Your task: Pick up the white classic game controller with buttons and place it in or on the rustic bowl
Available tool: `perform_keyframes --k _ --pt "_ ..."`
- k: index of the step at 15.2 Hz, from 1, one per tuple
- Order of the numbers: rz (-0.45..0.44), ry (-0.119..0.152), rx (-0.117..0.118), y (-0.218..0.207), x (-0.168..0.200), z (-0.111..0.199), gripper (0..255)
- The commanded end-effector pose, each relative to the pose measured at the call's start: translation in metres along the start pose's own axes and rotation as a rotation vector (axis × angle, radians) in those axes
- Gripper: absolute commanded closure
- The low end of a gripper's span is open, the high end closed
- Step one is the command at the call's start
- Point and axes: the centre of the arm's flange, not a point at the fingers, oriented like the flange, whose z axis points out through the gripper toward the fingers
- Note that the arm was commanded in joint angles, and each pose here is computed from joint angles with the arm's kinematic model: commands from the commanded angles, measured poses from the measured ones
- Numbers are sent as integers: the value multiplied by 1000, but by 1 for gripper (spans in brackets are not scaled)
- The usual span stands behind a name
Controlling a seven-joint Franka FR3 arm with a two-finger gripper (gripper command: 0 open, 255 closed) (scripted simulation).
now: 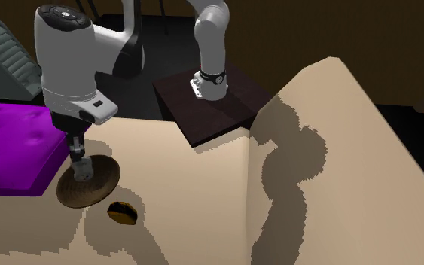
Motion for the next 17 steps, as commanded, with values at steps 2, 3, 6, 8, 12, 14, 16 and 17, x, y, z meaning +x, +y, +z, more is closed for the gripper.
perform_keyframes --k 2,3,6,8,12,14,16,17 --pt "-2 1 2 -3 -36 17 255" --pt "-2 1 2 -4 -48 22 255" --pt "154 42 -41 -19 -39 25 0" --pt "461 125 -124 -49 -39 48 0" --pt "1077 293 -289 -95 -8 98 0" --pt "1374 373 -369 -105 17 122 0" --pt "1374 373 -369 -100 18 131 0" --pt "1374 373 -369 -97 18 136 0"
